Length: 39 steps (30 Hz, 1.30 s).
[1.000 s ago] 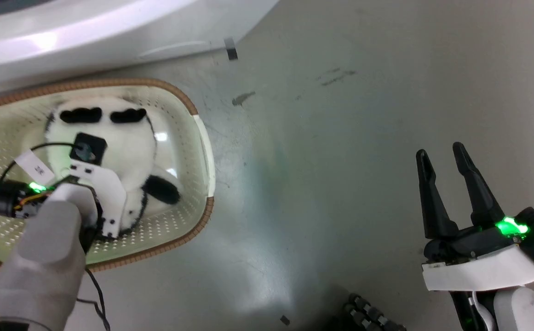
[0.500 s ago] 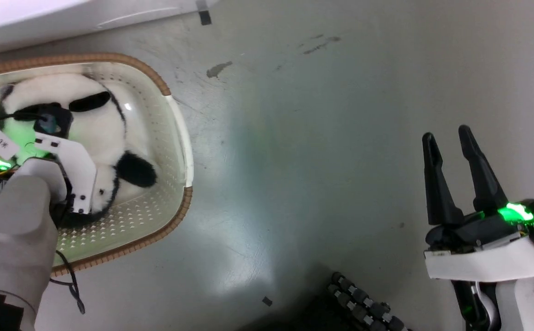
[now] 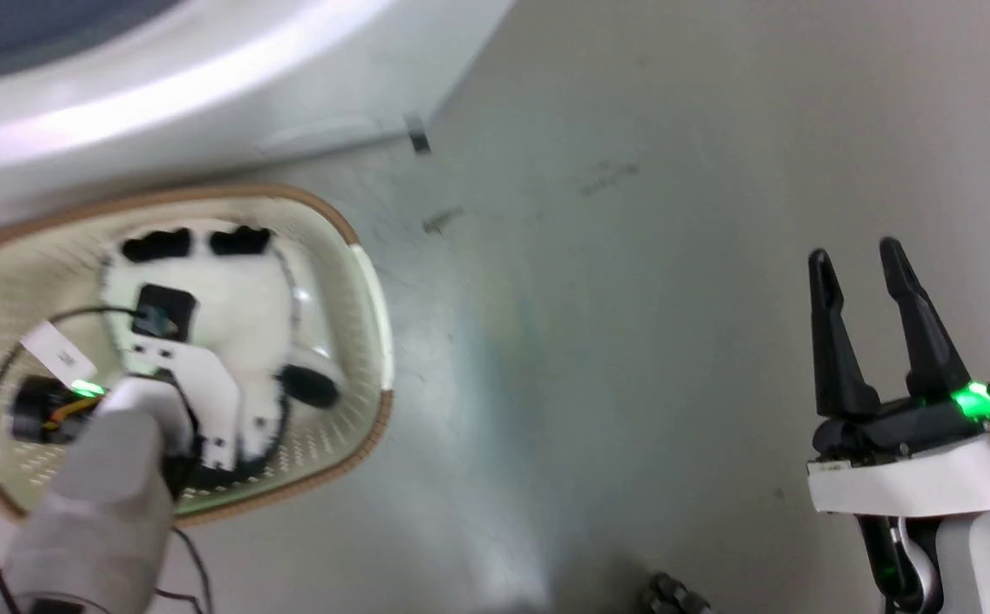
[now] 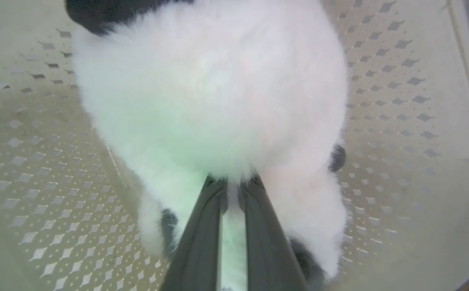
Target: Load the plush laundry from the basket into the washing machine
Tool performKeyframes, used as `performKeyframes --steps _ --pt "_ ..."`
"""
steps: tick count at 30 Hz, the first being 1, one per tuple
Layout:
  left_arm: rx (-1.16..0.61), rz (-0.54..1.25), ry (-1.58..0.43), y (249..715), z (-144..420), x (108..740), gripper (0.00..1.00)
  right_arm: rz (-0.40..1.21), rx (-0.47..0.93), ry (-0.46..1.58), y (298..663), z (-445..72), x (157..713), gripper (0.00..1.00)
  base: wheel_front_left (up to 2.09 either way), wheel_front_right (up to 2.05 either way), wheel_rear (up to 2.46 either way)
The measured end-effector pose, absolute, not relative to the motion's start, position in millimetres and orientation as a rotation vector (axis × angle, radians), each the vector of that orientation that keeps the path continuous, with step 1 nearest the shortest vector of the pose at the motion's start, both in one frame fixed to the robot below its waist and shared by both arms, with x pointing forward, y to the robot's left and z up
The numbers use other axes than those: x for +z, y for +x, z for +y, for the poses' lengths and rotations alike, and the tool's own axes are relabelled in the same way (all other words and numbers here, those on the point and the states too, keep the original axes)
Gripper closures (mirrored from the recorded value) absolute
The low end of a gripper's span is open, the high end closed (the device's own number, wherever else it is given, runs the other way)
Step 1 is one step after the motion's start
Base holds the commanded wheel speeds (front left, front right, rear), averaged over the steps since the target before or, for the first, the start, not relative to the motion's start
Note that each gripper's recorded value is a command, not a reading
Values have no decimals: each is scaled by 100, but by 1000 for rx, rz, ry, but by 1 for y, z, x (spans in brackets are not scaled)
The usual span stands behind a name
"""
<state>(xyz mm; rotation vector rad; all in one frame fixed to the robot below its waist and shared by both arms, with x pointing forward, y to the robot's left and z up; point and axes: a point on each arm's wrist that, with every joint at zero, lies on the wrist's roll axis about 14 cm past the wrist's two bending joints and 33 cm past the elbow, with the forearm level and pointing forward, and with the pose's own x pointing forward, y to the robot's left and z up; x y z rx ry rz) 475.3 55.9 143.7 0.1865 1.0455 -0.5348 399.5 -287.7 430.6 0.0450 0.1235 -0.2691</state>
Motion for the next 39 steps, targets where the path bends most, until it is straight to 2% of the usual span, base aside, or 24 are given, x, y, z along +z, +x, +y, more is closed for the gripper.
performKeyframes --steps 7,9,14,24,34,36,37,39 --pt "-520 887 121 471 52 206 100 39 -238 27 393 -280 463 0 0 0 0" --pt "-499 766 98 459 60 256 100 -27 -203 30 384 -268 487 0 0 0 0" --pt "-471 652 82 455 70 297 100 -86 -164 44 379 -255 506 0 0 0 0" --pt "-301 245 -73 487 101 410 100 -147 -104 72 382 -236 524 0 0 0 0" --pt "-283 -18 -97 546 107 475 100 -77 -124 93 391 -241 498 0 0 0 0" --pt "-281 -46 -91 568 109 485 100 -64 -133 97 395 -244 493 0 0 0 0" --pt "-283 -76 -68 604 110 500 100 -40 -144 105 401 -247 483 0 0 0 0" --pt "-287 -83 -49 628 111 508 100 -22 -154 112 405 -250 475 0 0 0 0"
